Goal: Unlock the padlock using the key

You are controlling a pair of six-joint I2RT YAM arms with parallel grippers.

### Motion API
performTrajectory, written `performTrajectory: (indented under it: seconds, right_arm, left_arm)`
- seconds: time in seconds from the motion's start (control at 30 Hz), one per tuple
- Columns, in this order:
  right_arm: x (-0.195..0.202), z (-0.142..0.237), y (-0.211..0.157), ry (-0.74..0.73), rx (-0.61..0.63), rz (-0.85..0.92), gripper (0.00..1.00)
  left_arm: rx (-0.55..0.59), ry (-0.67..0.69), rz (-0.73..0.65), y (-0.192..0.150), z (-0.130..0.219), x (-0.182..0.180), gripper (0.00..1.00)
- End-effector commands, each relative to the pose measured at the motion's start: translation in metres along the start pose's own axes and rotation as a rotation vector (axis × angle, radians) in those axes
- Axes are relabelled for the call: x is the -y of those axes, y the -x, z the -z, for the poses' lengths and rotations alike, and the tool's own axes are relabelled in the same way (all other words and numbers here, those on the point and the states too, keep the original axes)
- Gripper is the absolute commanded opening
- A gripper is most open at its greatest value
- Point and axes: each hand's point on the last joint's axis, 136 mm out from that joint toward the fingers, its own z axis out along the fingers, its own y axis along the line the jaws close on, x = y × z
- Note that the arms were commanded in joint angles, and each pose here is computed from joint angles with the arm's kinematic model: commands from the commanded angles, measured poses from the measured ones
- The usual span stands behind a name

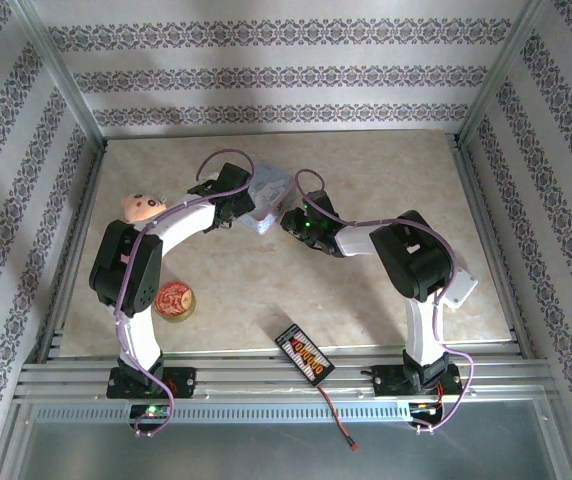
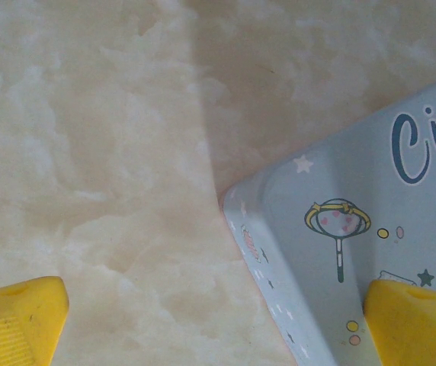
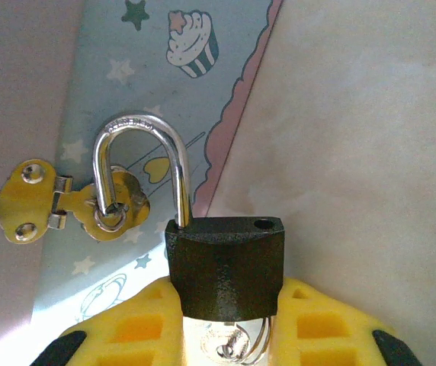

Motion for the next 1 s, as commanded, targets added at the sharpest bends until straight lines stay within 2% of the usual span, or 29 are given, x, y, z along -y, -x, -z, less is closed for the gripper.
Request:
performTrajectory:
  seconds: [0.0, 0.73, 0.97]
  right_arm:
    - [-0.005, -0.004, -0.011, 0.035, -0.022, 0.011, 0.00]
    - [-0.005, 0.010, -0.016, 0.032, -0.007, 0.018, 0.00]
    - [-0.002, 0.014, -0.014, 0.017, 0.016, 0.015, 0.00]
  left_arm:
    - [-0.107, 0.132, -0.045, -0.033, -0.014, -0.038, 0.99]
    - [-0.103, 0.136, -0.036, -0.034, -0.012, -0.041, 1.00]
    - [-0.102, 0.126, -0.026, -0.034, -0.011, -0.040, 0.92]
